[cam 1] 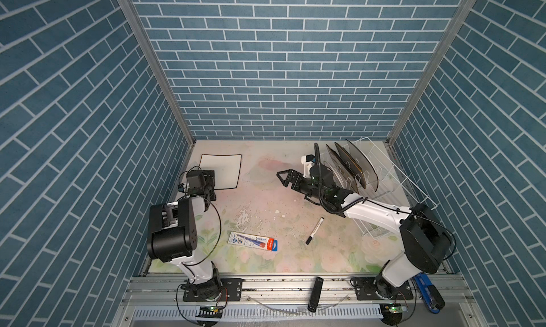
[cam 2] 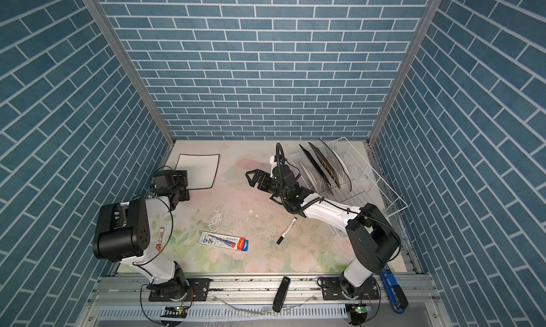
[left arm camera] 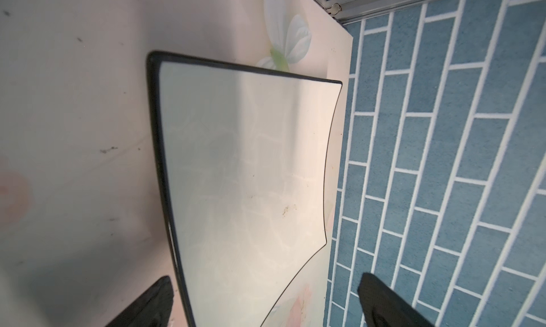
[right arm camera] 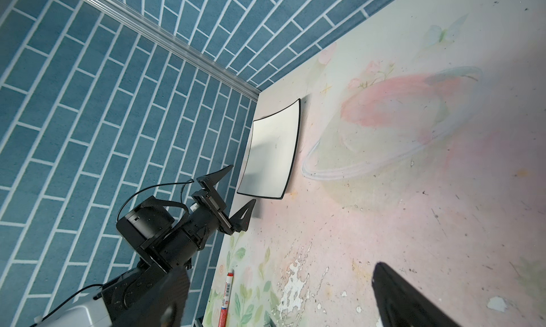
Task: Unload the plates from the dish rack
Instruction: 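Open the left gripper and lift it off the plate while the right arm rises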
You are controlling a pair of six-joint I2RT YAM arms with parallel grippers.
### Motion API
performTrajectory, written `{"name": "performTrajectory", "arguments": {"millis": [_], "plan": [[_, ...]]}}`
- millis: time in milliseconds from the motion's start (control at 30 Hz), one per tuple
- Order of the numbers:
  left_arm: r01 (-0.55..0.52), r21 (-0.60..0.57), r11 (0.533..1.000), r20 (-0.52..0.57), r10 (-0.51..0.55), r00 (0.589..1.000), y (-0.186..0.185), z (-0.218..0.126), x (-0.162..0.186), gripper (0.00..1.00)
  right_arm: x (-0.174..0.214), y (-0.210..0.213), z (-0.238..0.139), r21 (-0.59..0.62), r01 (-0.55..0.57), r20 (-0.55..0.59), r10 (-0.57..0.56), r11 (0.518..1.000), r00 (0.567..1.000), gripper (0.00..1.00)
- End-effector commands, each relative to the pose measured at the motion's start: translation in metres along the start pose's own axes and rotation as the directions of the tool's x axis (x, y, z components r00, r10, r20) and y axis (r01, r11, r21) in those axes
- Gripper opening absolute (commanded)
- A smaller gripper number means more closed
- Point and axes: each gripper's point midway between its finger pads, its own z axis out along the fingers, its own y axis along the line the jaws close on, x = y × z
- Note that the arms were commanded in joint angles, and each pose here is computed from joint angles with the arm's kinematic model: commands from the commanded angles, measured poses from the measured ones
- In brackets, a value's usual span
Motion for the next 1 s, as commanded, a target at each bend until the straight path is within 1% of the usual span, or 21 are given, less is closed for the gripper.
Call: {"name": "performTrajectory", "arguments": {"millis": [0, 100, 133, 233, 267, 333, 400, 433, 467, 500, 567, 633, 667, 733, 767, 800, 833, 867, 900, 967], "plan": [[-0.028, -0.01, 1.0, 0.021, 0.029, 0.999, -0.005, -0.006, -0.006, 1.0, -0.002, 0.004, -0.015, -0.009, -0.001, 0.029, 0.001, 1.0, 1.0, 0.97], [-0.068, 0.007, 0.998, 0.024, 0.068, 0.997, -0.012, -0.015, -0.005, 1.0, -0.002, 0.005, -0.023, -0.004, 0.019, 0.028, -0.019, 1.0, 0.999, 0.97], [-0.087, 0.021, 0.996, 0.019, 0.087, 0.996, -0.017, -0.019, -0.004, 1.0, -0.006, 0.003, -0.027, 0.02, 0.029, 0.043, -0.03, 0.999, 0.999, 0.97], [-0.196, 0.111, 0.974, -0.026, 0.2, 0.979, -0.04, -0.034, 0.009, 0.98, -0.005, 0.007, -0.041, 0.053, 0.077, 0.023, -0.079, 0.996, 0.997, 0.97], [-0.246, 0.148, 0.958, -0.035, 0.253, 0.967, -0.051, -0.042, 0.015, 0.98, -0.005, 0.011, -0.047, 0.059, 0.108, 0.011, -0.109, 0.992, 0.994, 0.97], [-0.347, 0.175, 0.921, -0.043, 0.359, 0.932, -0.063, -0.058, 0.028, 0.98, -0.003, 0.015, -0.06, 0.088, 0.169, -0.019, -0.168, 0.982, 0.986, 0.97], [-0.475, 0.214, 0.853, -0.031, 0.492, 0.87, -0.078, -0.077, 0.045, 0.98, -0.005, 0.016, -0.075, 0.133, 0.236, -0.042, -0.232, 0.963, 0.972, 0.97], [-0.539, 0.22, 0.813, -0.02, 0.556, 0.831, -0.083, -0.087, 0.054, 0.98, -0.008, 0.017, -0.083, 0.15, 0.275, -0.05, -0.27, 0.95, 0.961, 0.97], [-0.602, 0.235, 0.763, -0.008, 0.621, 0.784, -0.09, -0.098, 0.066, 0.98, -0.01, 0.016, -0.091, 0.173, 0.318, -0.06, -0.313, 0.932, 0.948, 0.97], [-0.654, 0.245, 0.716, 0.011, 0.673, 0.74, -0.094, -0.107, 0.076, 0.98, -0.013, 0.012, -0.098, 0.217, 0.348, -0.079, -0.339, 0.912, 0.937, 0.96], [-0.725, 0.287, 0.626, 0.054, 0.746, 0.664, -0.103, -0.127, 0.098, 0.98, -0.023, 0.0, -0.121, 0.343, 0.419, -0.139, -0.396, 0.841, 0.908, 0.96], [-0.749, 0.356, 0.559, 0.085, 0.779, 0.621, -0.111, -0.146, 0.12, 0.98, -0.032, -0.008, -0.142, 0.433, 0.477, -0.194, -0.438, 0.765, 0.878, 0.96], [-0.753, 0.388, 0.531, 0.096, 0.79, 0.606, -0.113, -0.154, 0.13, 0.98, -0.038, -0.009, -0.152, 0.463, 0.5, -0.205, -0.46, 0.732, 0.864, 0.96], [-0.763, 0.428, 0.483, 0.113, 0.81, 0.576, -0.115, -0.169, 0.15, 0.98, -0.044, -0.01, -0.17, 0.489, 0.544, -0.233, -0.499, 0.682, 0.835, 0.97], [-0.78, 0.446, 0.438, 0.124, 0.834, 0.538, -0.116, -0.176, 0.163, 0.97, -0.05, -0.009, -0.18, 0.504, 0.565, -0.24, -0.522, 0.654, 0.818, 0.97], [-0.805, 0.439, 0.4, 0.129, 0.858, 0.497, -0.115, -0.18, 0.171, 0.97, -0.056, -0.008, -0.188, 0.516, 0.581, -0.249, -0.538, 0.63, 0.805, 0.97], [-0.829, 0.429, 0.358, 0.125, 0.885, 0.447, -0.113, -0.186, 0.18, 0.97, -0.064, -0.007, -0.196, 0.532, 0.586, -0.257, -0.542, 0.611, 0.8, 0.97], [-0.84, 0.435, 0.324, 0.12, 0.904, 0.411, -0.111, -0.19, 0.188, 0.97, -0.072, -0.006, -0.207, 0.545, 0.59, -0.278, -0.535, 0.596, 0.798, 0.97], [-0.839, 0.45, 0.307, 0.117, 0.911, 0.396, -0.111, -0.194, 0.195, 0.97, -0.078, -0.003, -0.214, 0.55, 0.597, -0.299, -0.53, 0.584, 0.793, 0.97], [-0.819, 0.49, 0.299, 0.108, 0.911, 0.398, -0.11, -0.201, 0.206, 0.97, -0.095, 0.004, -0.233, 0.575, 0.61, -0.326, -0.531, 0.545, 0.782, 0.97]]}}
